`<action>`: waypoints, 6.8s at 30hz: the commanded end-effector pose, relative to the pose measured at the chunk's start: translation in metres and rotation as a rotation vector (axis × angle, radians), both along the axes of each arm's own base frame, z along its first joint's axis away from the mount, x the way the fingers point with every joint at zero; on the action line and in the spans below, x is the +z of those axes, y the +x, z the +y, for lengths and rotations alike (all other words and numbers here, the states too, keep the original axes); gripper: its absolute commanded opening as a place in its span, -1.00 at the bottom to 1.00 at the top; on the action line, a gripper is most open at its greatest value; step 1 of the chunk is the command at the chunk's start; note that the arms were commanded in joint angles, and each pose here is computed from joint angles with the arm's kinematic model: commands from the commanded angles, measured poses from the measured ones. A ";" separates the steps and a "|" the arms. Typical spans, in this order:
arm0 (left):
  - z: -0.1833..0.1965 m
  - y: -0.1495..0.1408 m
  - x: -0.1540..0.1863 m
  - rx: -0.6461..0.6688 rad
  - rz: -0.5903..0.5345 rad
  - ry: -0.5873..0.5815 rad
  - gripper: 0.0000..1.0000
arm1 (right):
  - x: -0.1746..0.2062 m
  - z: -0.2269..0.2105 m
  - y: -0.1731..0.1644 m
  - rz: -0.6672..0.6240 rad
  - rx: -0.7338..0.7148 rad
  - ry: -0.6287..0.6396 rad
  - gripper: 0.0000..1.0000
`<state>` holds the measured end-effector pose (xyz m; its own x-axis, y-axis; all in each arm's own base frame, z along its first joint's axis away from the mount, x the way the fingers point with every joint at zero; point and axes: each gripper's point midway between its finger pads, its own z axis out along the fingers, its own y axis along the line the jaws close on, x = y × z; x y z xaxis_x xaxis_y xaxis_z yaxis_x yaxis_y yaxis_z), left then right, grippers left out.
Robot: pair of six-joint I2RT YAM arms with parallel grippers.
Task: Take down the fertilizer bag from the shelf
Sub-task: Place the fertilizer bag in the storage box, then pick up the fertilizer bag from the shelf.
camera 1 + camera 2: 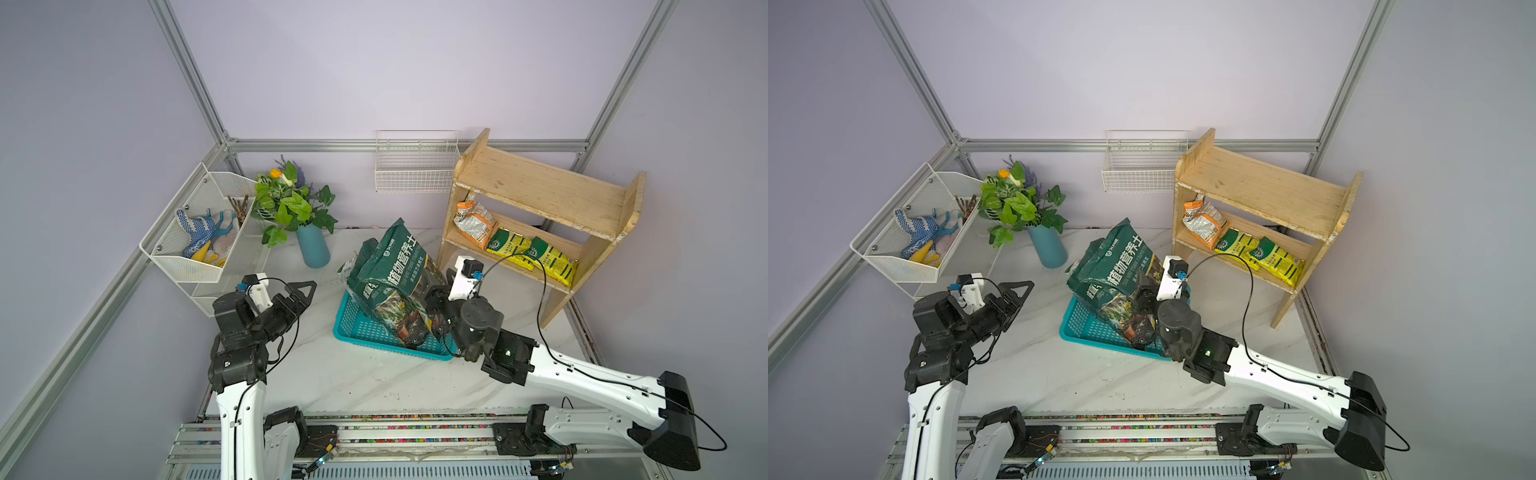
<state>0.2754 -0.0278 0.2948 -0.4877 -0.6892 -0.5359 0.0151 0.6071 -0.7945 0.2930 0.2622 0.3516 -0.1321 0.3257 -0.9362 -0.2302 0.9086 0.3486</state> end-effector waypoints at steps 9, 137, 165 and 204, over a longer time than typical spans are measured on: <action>0.003 0.000 -0.001 0.015 -0.011 0.010 1.00 | -0.106 0.065 0.037 0.278 0.100 -0.193 0.25; 0.006 -0.005 0.002 0.042 -0.022 0.027 1.00 | -0.111 -0.162 0.221 0.496 -0.420 -1.098 0.54; 0.000 -0.005 0.010 0.006 -0.062 0.010 1.00 | -0.016 -0.151 0.171 0.298 -0.292 -0.680 -1.00; -0.064 -0.064 0.123 -0.377 -0.360 -0.213 1.00 | 0.076 0.039 -0.066 -0.155 0.801 -0.200 -1.00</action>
